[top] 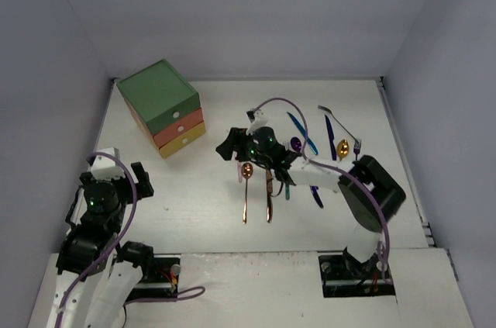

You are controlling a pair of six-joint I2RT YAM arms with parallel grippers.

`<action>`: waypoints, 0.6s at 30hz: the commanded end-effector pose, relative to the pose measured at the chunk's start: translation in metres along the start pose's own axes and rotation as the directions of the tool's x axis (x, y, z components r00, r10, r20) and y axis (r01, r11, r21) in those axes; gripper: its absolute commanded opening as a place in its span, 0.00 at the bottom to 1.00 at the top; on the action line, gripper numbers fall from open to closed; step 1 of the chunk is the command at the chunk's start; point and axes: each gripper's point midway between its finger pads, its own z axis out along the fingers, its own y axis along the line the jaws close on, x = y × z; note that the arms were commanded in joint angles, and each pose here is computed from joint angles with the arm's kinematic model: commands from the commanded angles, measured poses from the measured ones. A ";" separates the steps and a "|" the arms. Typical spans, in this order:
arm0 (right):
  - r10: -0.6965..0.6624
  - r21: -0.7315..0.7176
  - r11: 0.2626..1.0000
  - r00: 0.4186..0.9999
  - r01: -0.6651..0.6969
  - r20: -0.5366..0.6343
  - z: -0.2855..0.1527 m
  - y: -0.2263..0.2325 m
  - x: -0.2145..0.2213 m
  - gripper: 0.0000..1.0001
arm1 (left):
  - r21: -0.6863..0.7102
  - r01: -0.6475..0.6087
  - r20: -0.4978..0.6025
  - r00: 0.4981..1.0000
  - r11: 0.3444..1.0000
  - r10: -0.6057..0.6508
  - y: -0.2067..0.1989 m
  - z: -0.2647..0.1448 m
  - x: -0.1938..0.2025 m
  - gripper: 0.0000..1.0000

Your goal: Sort the eating utensils into containers

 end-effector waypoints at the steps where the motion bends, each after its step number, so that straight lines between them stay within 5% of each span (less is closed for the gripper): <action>1: 0.092 -0.174 0.983 0.979 -0.060 0.180 0.027 0.061 -0.050 0.67 | -0.020 0.039 0.034 0.999 0.999 -0.038 -0.001 0.006 -0.014 0.87; 18: 0.184 -0.219 0.964 0.972 -0.149 0.148 0.124 0.071 -0.016 0.60 | -0.026 0.042 0.028 0.999 0.999 -0.041 0.000 0.006 -0.013 0.87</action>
